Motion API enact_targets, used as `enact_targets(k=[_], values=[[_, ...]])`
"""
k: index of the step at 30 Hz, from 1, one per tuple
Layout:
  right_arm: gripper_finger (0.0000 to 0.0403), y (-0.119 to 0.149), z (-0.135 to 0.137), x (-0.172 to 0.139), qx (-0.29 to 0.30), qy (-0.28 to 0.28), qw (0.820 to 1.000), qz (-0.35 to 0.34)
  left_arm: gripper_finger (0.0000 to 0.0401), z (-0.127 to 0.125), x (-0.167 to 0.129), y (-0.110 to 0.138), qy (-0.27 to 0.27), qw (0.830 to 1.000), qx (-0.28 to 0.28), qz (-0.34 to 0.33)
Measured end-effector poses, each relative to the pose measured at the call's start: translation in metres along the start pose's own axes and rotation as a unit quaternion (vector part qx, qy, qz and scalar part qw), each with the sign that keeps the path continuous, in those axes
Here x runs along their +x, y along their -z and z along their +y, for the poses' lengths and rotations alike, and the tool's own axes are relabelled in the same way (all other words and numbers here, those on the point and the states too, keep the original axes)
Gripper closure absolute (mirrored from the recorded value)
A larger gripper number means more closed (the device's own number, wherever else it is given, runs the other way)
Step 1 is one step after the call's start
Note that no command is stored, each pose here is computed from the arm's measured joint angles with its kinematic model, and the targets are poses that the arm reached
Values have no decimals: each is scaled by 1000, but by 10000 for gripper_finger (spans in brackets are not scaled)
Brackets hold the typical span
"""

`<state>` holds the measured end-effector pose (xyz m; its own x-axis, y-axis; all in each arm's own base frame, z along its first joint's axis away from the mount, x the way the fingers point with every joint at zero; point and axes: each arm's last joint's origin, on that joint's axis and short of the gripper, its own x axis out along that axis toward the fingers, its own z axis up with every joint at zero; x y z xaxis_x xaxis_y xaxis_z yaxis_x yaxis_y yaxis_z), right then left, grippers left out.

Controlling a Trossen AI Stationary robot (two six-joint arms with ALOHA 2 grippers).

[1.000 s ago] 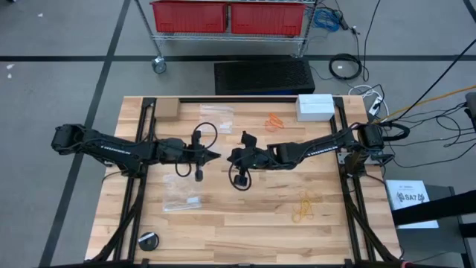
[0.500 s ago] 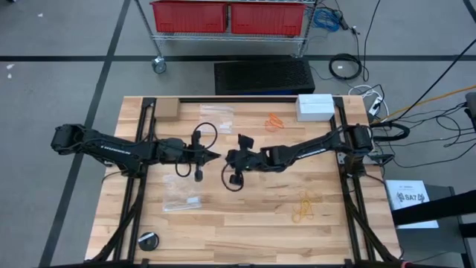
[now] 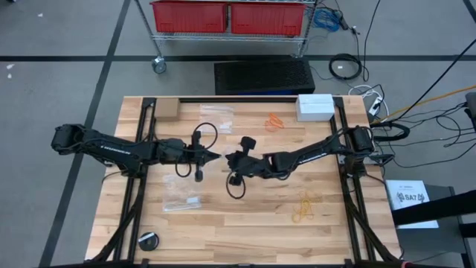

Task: Sort rubber bands
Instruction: Open the middle right transparent zip bag

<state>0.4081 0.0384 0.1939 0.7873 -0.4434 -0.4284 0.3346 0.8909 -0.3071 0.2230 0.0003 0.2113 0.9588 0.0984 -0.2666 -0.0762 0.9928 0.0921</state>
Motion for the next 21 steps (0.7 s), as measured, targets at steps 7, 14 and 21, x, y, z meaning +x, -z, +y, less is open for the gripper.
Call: enact_targets(k=[7,14,21], values=[[403,12,3,-3,19,6,997,-80,401,0,0,0,0,1000,0,0],[393,26,1,-1,33,-24,998,-56,401,0,0,0,-3,1000,-1,-2],[316,28,-3,2,69,-33,996,-46,401,0,0,0,-3,1000,-1,-2]])
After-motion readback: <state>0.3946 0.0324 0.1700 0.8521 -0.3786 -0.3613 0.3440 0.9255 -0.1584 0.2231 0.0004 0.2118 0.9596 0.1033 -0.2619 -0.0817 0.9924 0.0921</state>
